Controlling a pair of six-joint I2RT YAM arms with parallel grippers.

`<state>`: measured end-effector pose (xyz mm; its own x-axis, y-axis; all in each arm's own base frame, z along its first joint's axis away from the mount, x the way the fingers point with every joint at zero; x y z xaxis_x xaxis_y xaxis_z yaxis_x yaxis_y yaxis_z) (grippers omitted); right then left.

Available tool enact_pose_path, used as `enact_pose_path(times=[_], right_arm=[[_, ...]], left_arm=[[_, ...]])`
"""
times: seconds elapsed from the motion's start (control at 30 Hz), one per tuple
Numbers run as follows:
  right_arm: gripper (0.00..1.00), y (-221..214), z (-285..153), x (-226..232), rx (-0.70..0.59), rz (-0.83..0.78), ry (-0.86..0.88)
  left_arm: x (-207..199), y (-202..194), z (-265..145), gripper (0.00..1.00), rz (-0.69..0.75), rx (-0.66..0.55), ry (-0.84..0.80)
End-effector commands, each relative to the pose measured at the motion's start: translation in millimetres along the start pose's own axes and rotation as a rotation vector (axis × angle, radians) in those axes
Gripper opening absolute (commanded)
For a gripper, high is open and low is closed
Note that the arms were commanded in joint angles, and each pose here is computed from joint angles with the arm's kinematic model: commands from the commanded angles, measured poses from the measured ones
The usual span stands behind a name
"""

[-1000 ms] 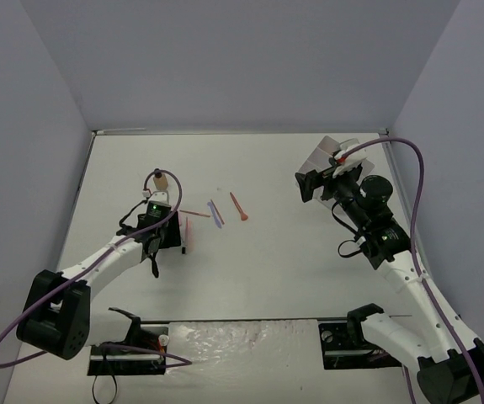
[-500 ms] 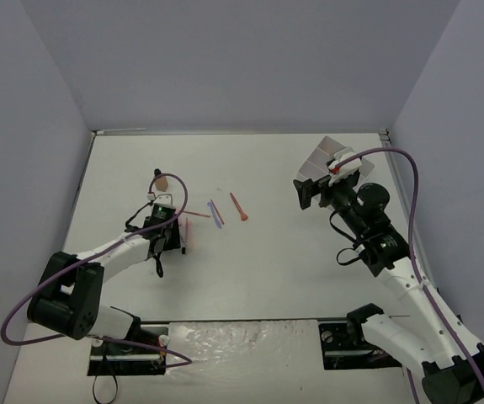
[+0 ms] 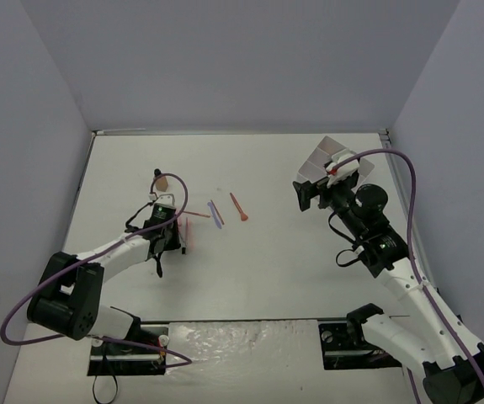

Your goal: Organize the makeup

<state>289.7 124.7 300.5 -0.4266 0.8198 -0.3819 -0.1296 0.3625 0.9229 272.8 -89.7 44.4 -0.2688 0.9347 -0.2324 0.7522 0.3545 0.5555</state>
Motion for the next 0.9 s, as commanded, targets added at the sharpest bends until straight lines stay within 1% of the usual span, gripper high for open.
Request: enact_pose_path(times=[0.0,0.17,0.27,0.33,0.37,0.4,0.47,0.57,0.63,0.7,0.77,0.87], right_arm=[[1.0,30.3,0.7,-10.5,-0.085,-0.011,-0.026],[1.0,40.5,5.5,-4.8,-0.083,0.036,0.031],[1.0,46.3,12.9,4.4,-0.067,0.089,0.105],[1.0,54.5,17.8,10.7,-0.057,0.138,0.162],[1.0,57.7,18.9,14.0,-0.05,0.173,0.186],[0.99,68.9,20.1,13.4,-0.068,0.201,0.203],[0.98,74.1,26.2,23.0,-0.067,0.248,0.274],[0.94,90.7,35.5,37.5,-0.064,0.365,0.401],[0.93,94.1,43.7,50.2,-0.034,0.465,0.489],[0.91,98.1,49.2,59.6,-0.016,0.522,0.57],[0.91,105.5,50.8,66.4,-0.012,0.56,0.613],[0.89,101.2,55.1,77.3,0.018,0.594,0.669]], left_arm=[[-27.9,13.8,-20.5,0.0,-0.007,-0.059,-0.119],[-49.8,22.1,-47.9,0.0,0.031,-0.098,-0.213],[-71.4,32.8,-73.0,0.0,0.069,-0.137,-0.316],[-84.8,41.6,-88.6,0.0,0.095,-0.172,-0.383],[-95.1,41.9,-96.5,0.0,0.121,-0.168,-0.445],[-101.3,43.9,-102.8,0.0,0.137,-0.176,-0.479],[-119.1,49.3,-119.6,0.0,0.182,-0.199,-0.562],[-145.0,56.3,-145.1,0.0,0.242,-0.237,-0.672],[-160.0,60.9,-162.2,0.0,0.276,-0.269,-0.735],[-174.8,65.7,-180.2,0.0,0.313,-0.309,-0.791],[-185.7,67.7,-192.7,0.0,0.347,-0.333,-0.827],[-200.0,70.9,-207.4,0.0,0.387,-0.363,-0.861]])
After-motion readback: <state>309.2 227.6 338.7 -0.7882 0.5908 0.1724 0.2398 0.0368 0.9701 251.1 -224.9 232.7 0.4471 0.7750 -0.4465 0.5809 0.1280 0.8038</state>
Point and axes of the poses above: each gripper's point midway between its finger pads, its own z axis out along the fingers, its own x axis along the line the jaws close on, y = z × x, the point moved 3 cm from there along -z, back along the fingers, and after that the axes turned 15 degrees about -z, right-handed, at the moved point
